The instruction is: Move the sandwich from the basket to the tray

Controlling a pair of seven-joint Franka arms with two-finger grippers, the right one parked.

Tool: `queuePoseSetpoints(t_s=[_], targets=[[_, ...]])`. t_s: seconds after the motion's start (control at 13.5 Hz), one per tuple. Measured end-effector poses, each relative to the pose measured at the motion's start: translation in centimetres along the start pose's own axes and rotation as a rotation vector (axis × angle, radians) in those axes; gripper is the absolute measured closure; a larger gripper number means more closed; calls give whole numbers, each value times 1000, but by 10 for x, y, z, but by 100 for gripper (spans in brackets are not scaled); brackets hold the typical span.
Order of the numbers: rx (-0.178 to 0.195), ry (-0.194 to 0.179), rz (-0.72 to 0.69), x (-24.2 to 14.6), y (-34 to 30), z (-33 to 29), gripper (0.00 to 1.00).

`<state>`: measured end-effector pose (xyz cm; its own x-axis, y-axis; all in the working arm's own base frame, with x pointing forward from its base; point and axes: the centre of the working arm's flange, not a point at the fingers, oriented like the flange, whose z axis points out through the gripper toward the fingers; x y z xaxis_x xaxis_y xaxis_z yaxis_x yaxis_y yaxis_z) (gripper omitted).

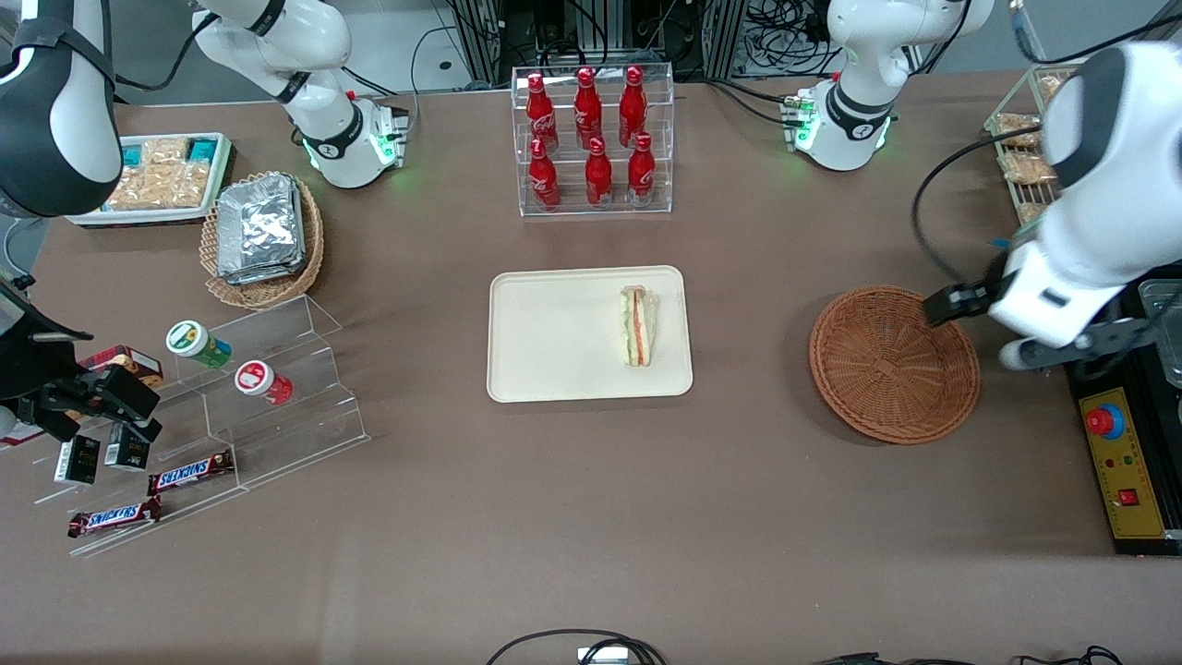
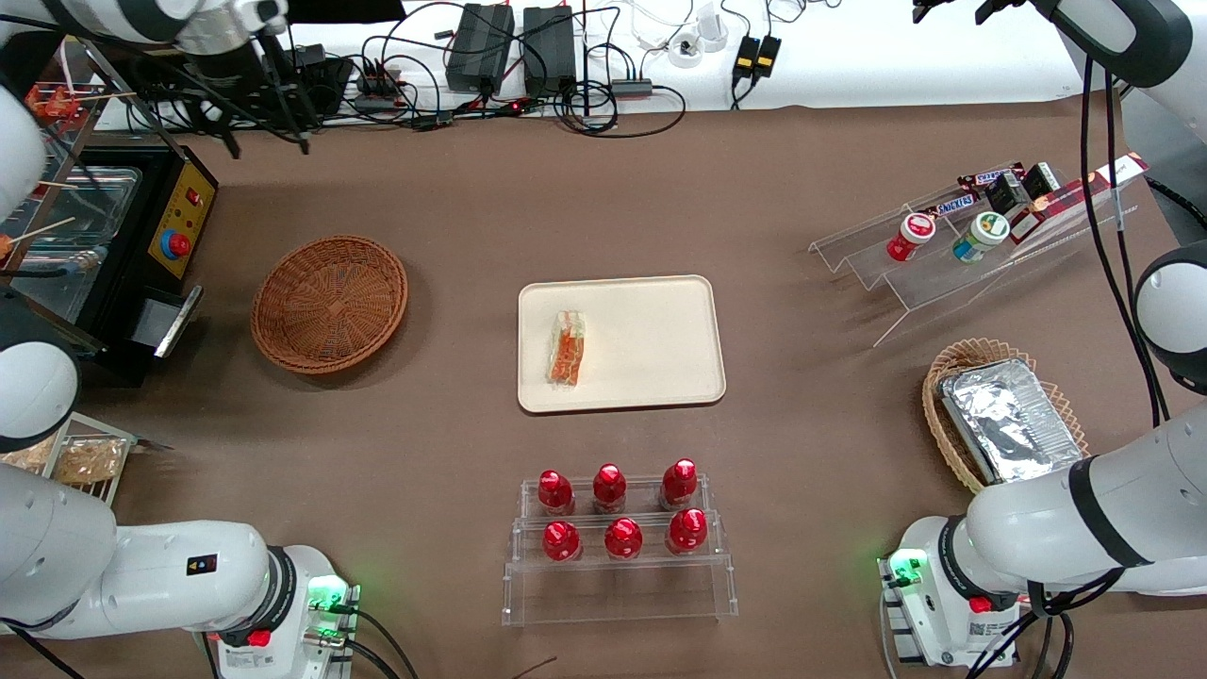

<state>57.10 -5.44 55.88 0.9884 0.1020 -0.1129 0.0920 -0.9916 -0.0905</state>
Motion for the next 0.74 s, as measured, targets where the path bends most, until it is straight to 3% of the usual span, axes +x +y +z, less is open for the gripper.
queuePoseSetpoints(t_s=[0.15, 0.37, 0.74], targets=[[-7, 12, 102, -7, -16, -13, 0], [-47, 35, 173, -15, -25, -27, 0], [-54, 41, 211, -18, -16, -30, 0]])
